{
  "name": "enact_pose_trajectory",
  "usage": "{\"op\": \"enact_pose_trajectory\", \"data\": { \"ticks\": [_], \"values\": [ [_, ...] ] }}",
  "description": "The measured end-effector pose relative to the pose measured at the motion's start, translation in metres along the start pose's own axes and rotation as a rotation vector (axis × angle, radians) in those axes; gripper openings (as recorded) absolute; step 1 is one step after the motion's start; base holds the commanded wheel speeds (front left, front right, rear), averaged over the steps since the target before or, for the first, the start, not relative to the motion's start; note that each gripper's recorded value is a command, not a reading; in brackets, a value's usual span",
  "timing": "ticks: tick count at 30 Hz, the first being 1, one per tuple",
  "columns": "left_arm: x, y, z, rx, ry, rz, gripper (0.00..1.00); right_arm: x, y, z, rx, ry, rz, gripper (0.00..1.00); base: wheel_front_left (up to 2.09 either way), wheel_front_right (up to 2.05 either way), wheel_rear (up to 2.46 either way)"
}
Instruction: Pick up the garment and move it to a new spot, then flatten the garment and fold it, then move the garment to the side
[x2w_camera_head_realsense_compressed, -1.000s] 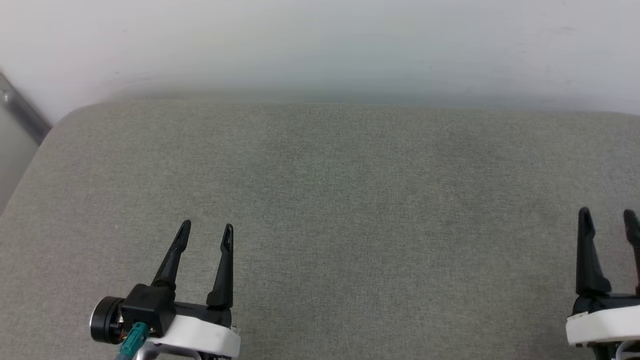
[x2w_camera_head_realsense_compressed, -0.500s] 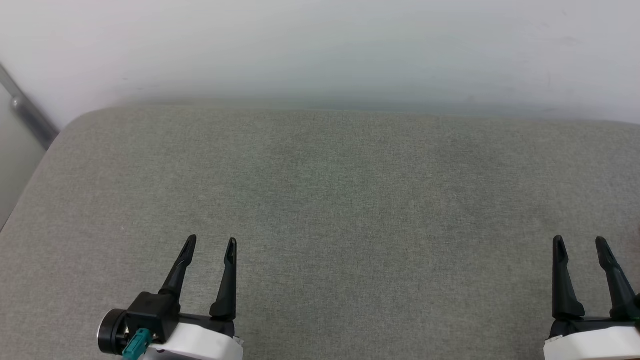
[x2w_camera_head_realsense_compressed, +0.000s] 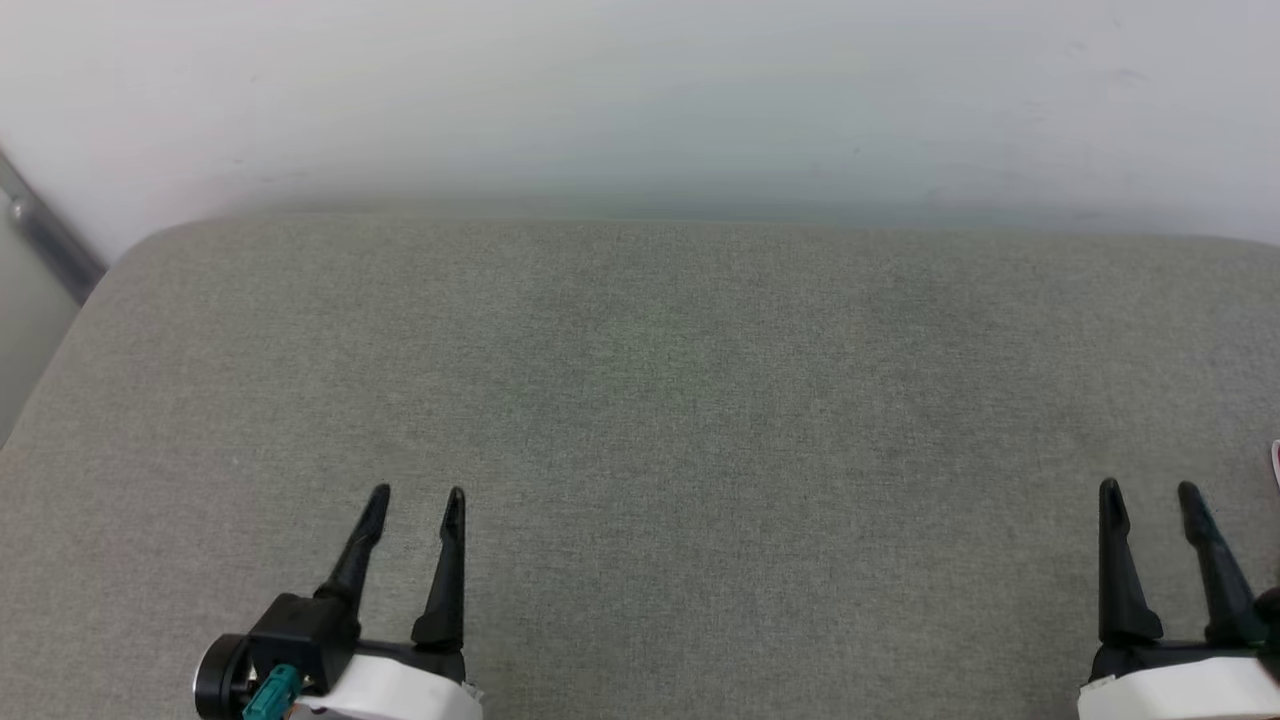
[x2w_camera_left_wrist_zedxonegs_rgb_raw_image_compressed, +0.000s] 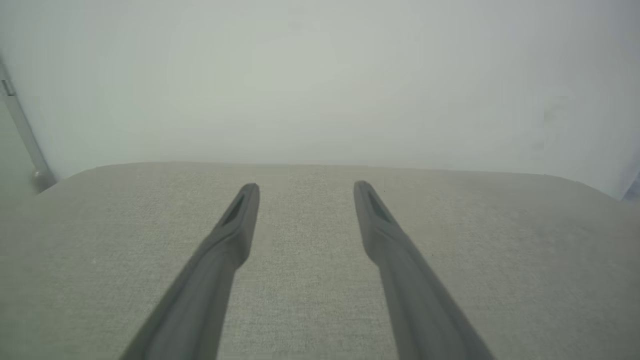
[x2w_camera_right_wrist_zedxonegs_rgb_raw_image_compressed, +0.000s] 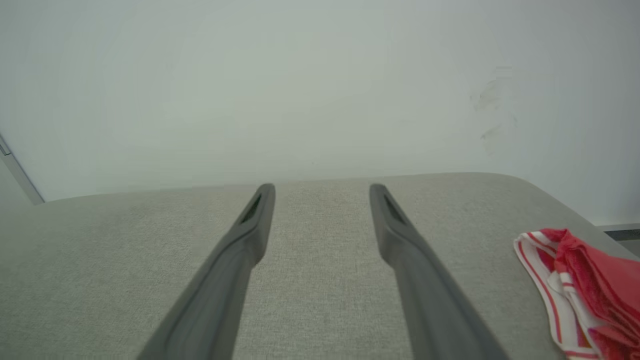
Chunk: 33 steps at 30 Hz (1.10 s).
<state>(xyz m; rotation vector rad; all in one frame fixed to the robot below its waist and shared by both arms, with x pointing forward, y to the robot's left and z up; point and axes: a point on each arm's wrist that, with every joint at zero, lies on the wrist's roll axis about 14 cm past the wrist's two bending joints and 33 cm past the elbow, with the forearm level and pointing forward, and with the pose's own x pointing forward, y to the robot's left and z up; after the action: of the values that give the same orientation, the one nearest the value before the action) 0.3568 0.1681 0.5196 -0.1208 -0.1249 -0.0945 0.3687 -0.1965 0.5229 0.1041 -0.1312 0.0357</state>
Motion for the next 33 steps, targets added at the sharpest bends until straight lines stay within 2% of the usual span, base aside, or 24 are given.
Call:
{"op": "enact_pose_trajectory", "data": {
  "ticks": [5, 13, 14, 33],
  "values": [
    [-0.01, 0.002, -0.019, -0.02, 0.065, 0.015, 0.0, -0.005, -0.001, -0.016, 0.021, 0.054, -0.01, 0.0, 0.0, 0.0, 0.0],
    [-0.01, 0.009, -0.024, -0.175, 0.083, 0.062, 0.0, -0.007, -0.007, -0.023, 0.17, 0.085, -0.055, 0.0, 0.0, 0.0, 0.0],
    [-0.01, 0.012, -0.025, -0.229, 0.087, 0.077, 0.0, -0.007, -0.008, -0.026, 0.225, 0.094, -0.069, 0.0, 0.0, 0.0, 0.0],
    [-0.004, 0.026, -0.028, -0.525, 0.095, 0.152, 0.0, -0.001, -0.012, -0.03, 0.532, 0.11, -0.127, 0.0, 0.0, 0.0, 0.0]
  ]
}}
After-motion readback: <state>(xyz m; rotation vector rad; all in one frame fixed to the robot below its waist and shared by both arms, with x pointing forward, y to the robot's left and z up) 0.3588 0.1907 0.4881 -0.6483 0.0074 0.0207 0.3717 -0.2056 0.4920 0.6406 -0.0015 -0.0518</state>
